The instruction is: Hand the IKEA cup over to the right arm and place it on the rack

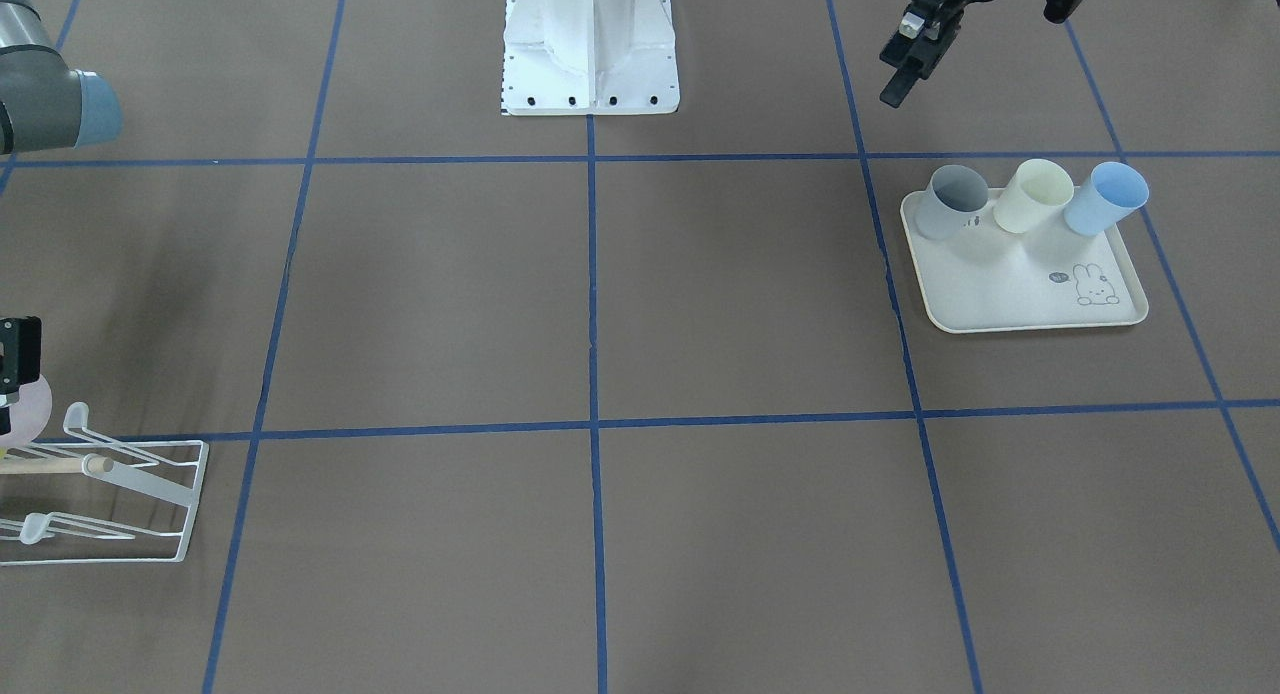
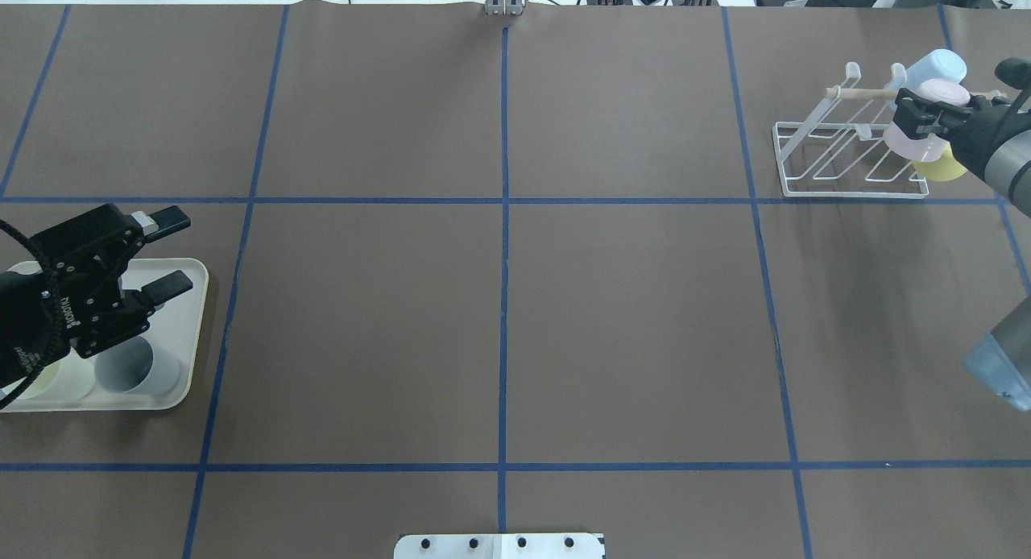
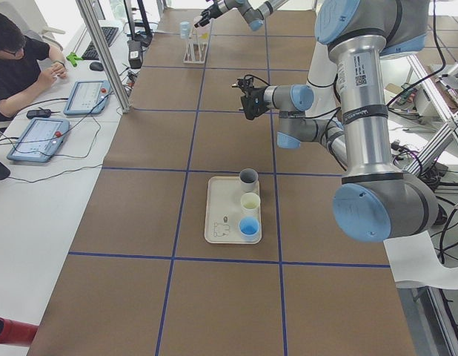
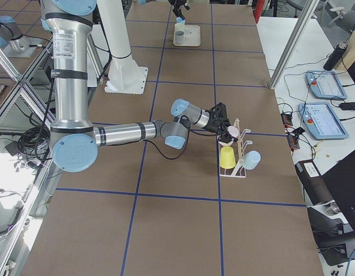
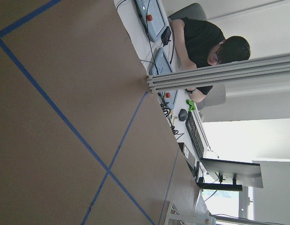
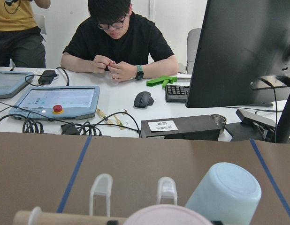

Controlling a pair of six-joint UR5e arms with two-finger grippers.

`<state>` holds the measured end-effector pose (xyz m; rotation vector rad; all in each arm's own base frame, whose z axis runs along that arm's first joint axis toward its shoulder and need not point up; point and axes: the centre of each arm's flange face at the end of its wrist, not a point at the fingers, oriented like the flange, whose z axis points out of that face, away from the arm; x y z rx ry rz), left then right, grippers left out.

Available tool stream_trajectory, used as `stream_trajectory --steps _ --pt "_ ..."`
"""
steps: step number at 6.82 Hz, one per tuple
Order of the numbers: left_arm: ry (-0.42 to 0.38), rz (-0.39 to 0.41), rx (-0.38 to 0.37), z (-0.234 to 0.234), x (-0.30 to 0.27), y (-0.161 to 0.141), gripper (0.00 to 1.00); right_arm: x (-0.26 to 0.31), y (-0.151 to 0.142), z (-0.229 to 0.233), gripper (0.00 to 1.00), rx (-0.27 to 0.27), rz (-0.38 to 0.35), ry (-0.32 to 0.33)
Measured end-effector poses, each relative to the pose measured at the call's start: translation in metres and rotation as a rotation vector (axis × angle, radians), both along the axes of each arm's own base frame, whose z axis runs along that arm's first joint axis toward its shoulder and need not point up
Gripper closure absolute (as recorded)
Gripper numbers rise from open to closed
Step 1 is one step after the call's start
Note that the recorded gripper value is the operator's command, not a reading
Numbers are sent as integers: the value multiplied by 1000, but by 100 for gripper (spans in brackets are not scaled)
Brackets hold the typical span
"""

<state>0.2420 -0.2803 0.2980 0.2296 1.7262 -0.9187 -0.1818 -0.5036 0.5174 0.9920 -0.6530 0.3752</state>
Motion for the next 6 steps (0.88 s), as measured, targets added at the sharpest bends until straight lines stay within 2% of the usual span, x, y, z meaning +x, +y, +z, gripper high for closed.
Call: stream_trajectory --steps 2,3,4,5,6 --pt "-2 0 -1 1 1 0 0 -1 0 1 100 -1 -1 1" --pt "-2 0 -1 1 1 0 0 -1 0 1 73 -2 -1 2" --pt "-3 0 -1 2 1 0 0 -1 0 2 30 -2 -2 3" --pt "-4 0 -2 2 1 -1 0 -1 0 3 0 -4 -2 4" --pt "-5 0 -2 2 1 -1 0 0 0 5 0 -5 -1 6"
